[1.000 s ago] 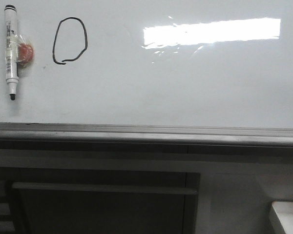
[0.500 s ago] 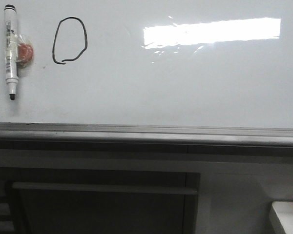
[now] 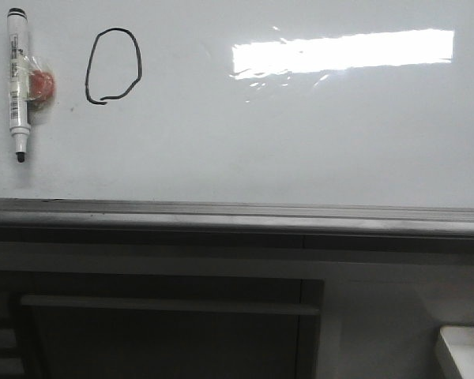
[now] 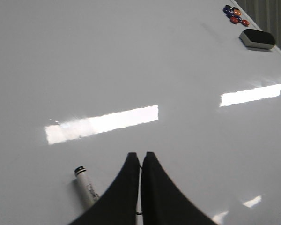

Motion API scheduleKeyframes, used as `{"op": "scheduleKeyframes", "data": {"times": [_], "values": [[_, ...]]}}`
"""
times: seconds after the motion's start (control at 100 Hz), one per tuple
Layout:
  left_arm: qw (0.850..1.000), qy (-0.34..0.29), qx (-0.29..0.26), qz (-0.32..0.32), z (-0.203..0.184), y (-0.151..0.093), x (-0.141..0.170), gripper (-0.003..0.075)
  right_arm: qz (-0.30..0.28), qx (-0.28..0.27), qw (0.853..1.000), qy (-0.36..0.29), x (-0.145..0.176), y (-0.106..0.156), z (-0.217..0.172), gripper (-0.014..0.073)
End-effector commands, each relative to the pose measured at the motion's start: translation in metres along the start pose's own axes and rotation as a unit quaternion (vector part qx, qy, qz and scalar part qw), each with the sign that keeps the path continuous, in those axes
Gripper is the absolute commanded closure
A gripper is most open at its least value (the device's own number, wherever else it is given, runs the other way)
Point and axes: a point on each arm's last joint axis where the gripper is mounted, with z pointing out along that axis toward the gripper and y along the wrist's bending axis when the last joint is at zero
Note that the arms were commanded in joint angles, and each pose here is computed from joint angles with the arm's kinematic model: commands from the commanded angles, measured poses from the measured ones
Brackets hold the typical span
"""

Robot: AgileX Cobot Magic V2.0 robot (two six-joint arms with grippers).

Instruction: Write number 0 on whiteboard

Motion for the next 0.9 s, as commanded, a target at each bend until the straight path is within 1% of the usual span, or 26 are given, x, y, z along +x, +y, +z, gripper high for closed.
{"op": "scheduleKeyframes", "data": {"times": [0.0,0.09,0.16,0.32,0.43,0.49,0.57,0.68,0.71,0.82,0.89], "values": [[0.998,-0.032,-0.024,0.039,0.002,0.005,-0.013,0.0741,-0.008,0.029,0.999,-0.038,-0.013,-0.007,-0.001,0.0645],[0.992,-0.045,-0.074,0.091,0.001,0.013,-0.017,0.0741,-0.008,0.029,0.999,-0.038,-0.013,-0.007,-0.001,0.0645],[0.985,-0.036,-0.113,0.121,-0.001,0.019,-0.016,0.0741,-0.008,0.029,0.999,-0.038,-0.013,-0.007,-0.001,0.0645],[0.979,0.037,-0.155,0.131,-0.007,0.023,-0.001,0.0741,-0.008,0.029,0.999,-0.038,-0.013,-0.007,-0.001,0.0645],[0.97,0.054,-0.192,0.14,-0.012,0.026,0.012,0.0741,-0.008,0.029,0.999,-0.038,-0.013,-0.007,-0.001,0.0645],[0.968,0.054,-0.207,0.128,-0.015,0.027,0.02,0.0741,-0.008,0.029,0.999,-0.038,-0.013,-0.007,-0.001,0.0645],[0.968,0.039,-0.222,0.11,-0.019,0.027,0.029,0.0741,-0.008,0.029,0.999,-0.038,-0.013,-0.007,-0.001,0.0645],[0.97,0.044,-0.225,0.081,-0.022,0.026,0.043,0.0741,-0.008,0.029,0.999,-0.038,-0.013,-0.007,-0.001,0.0645],[0.969,0.067,-0.225,0.072,-0.023,0.027,0.047,0.0741,-0.008,0.029,0.999,-0.038,-0.013,-0.007,-0.001,0.0645],[0.967,0.098,-0.225,0.067,-0.024,0.027,0.052,0.0741,-0.008,0.03,0.999,-0.039,-0.013,-0.007,-0.001,0.0645],[0.964,0.129,-0.225,0.059,-0.025,0.027,0.058,0.0741,-0.008,0.03,0.999,-0.039,-0.013,-0.007,-0.001,0.0645]]}}
